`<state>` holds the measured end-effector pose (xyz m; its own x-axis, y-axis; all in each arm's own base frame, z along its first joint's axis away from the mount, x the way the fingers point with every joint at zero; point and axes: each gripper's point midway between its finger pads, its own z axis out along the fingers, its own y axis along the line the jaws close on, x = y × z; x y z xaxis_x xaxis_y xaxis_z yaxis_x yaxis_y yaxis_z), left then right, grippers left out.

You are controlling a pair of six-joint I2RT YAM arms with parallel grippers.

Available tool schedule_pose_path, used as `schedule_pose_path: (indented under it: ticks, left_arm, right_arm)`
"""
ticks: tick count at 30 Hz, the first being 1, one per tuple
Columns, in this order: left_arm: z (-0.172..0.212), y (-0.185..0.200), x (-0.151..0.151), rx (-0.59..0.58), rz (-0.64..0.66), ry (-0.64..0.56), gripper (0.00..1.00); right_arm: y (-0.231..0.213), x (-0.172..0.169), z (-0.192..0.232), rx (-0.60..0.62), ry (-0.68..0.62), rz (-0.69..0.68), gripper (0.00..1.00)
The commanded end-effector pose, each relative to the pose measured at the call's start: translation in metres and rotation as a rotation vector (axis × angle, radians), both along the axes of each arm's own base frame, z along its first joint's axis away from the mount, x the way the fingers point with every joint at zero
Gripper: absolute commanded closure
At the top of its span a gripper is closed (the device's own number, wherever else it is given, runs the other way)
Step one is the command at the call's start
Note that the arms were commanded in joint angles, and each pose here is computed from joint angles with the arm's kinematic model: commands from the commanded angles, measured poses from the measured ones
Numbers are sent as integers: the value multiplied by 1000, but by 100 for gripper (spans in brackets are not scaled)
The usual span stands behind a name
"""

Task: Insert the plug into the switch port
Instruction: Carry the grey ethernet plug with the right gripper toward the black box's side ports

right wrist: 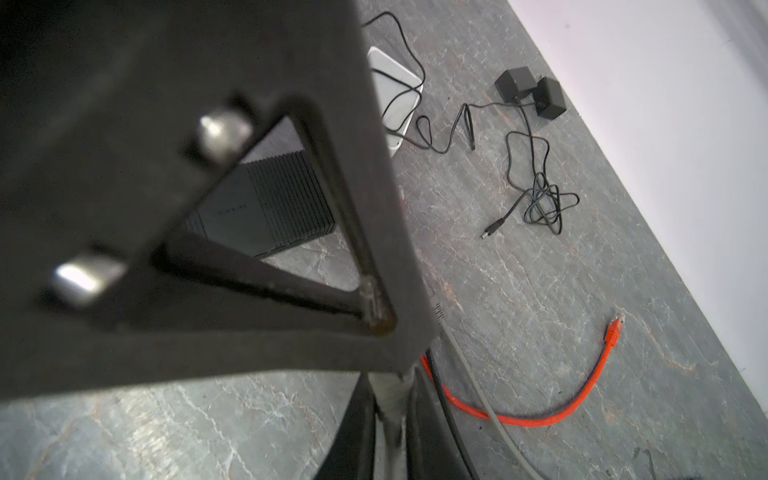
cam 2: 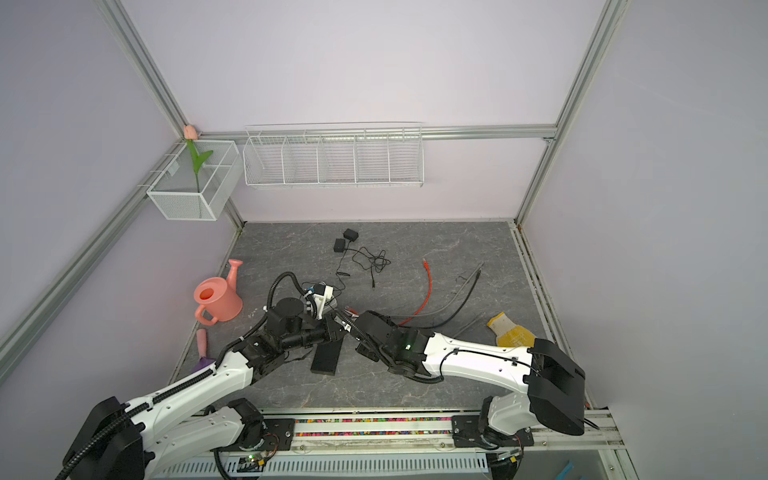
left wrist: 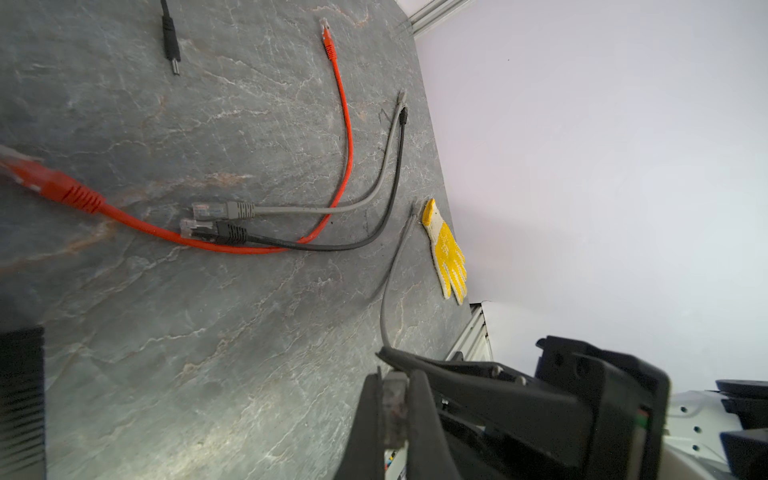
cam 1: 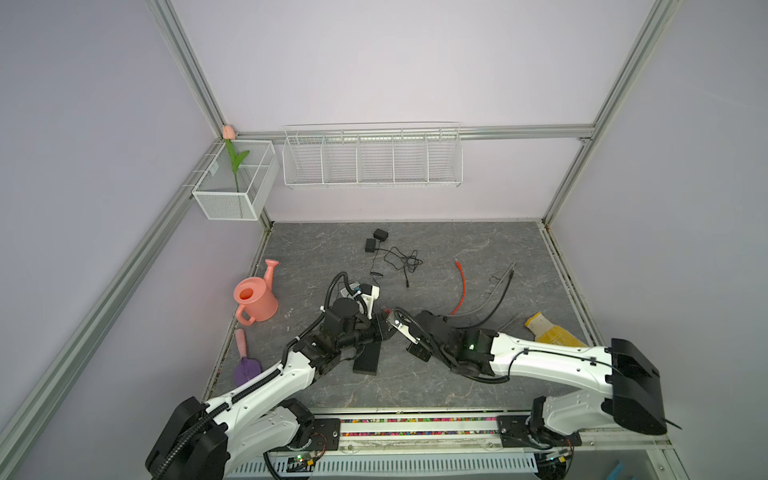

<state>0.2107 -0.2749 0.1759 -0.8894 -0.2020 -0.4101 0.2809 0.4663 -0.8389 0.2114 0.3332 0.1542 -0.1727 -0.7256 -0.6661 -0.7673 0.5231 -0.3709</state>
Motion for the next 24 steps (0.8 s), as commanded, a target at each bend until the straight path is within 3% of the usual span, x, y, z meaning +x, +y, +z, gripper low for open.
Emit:
schedule_pose_path:
  ticks: [1,5,7,9,10,11,15,17,24]
  left_arm:
    - [1,-3,-2,-9,-18,-12,100]
    - [-2,0,-3,6,-17,-21,100]
    - [-2,3,-4,16,-14,-33,100]
    - [-2,5,-5,12,-8,-39,100]
    - [-2,6,-6,8,-7,-45,100]
    - [-1,6,-6,3,-6,-50,100]
    - [-3,6,-7,-3,-5,-51,100]
    - [-3,6,-7,-10,-9,-51,100]
    - [-5,6,-9,-15,-14,-49,100]
  right_arm:
    - [8,1,10,40,-14,2,85]
    - [5,-6,14,64,19,19,74]
    - [-3,-11,19,119,109,34,56]
    - [-13,-14,30,238,250,47,47]
    - [-18,-14,36,292,284,48,29]
    - [-24,-13,42,344,312,47,19]
    - [-33,-14,60,415,327,72,22]
    - [-35,-16,52,375,333,81,23]
    - [-24,-21,19,192,446,138,43]
